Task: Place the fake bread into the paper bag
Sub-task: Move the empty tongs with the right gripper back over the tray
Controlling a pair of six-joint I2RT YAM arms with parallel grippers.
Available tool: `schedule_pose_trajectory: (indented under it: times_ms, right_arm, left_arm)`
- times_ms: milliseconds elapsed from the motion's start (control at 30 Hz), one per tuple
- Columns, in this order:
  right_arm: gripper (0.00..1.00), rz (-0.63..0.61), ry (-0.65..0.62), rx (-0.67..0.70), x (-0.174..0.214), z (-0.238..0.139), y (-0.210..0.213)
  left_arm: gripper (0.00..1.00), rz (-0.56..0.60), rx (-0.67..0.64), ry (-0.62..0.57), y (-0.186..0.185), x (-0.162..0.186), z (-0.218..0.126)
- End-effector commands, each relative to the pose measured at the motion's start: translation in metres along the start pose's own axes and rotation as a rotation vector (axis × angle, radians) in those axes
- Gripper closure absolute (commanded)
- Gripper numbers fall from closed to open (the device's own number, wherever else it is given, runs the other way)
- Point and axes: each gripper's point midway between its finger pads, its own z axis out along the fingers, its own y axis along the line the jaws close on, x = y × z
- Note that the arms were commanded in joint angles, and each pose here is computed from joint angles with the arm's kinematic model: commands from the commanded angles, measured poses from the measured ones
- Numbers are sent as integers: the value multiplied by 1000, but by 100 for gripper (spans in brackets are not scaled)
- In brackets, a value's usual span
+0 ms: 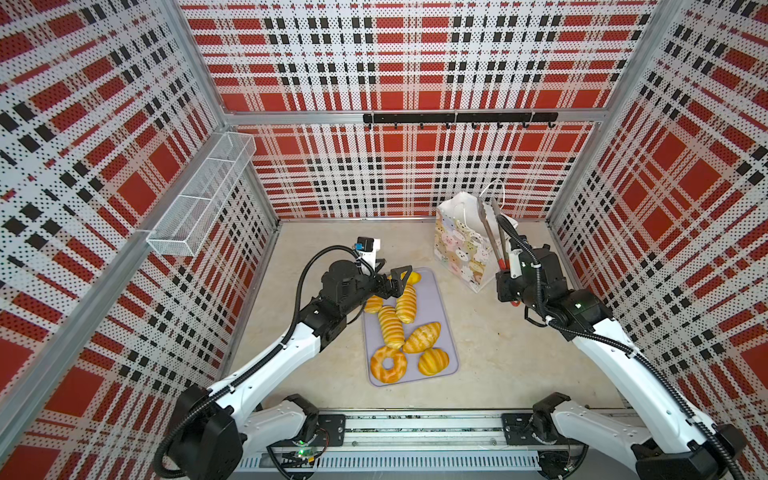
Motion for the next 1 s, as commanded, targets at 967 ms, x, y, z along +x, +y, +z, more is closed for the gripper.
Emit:
schedule_pose_trajectory:
  times_ms: [967]
  right_arm:
    - [77, -117, -102, -710, 23, -107, 91]
  left_arm:
    - [2, -117, -222, -23, 26, 6, -77]
